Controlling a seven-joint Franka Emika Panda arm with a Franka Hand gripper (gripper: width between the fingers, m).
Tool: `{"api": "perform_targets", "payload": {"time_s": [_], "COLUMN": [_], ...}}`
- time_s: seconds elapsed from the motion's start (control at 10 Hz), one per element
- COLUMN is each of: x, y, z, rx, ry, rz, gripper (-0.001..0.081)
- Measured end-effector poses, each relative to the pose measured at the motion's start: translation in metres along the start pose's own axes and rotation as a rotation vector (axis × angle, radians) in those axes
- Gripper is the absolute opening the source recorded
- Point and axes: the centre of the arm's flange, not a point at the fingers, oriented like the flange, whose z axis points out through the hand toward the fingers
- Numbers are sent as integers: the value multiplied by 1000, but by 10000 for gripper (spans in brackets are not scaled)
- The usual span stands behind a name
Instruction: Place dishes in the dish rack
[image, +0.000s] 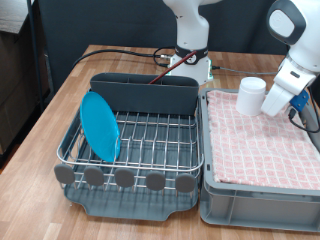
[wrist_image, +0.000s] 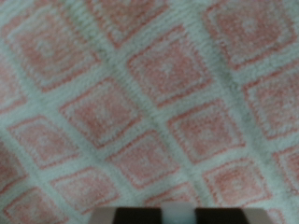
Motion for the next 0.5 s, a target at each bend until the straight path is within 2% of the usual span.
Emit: {"api": "perform_targets", "payload": {"time_s": [0.5], "x": [1], "y": [8], "z": [-34], "rx": [-13], "ry": [-9], "rz": [16], "gripper": [72]}}
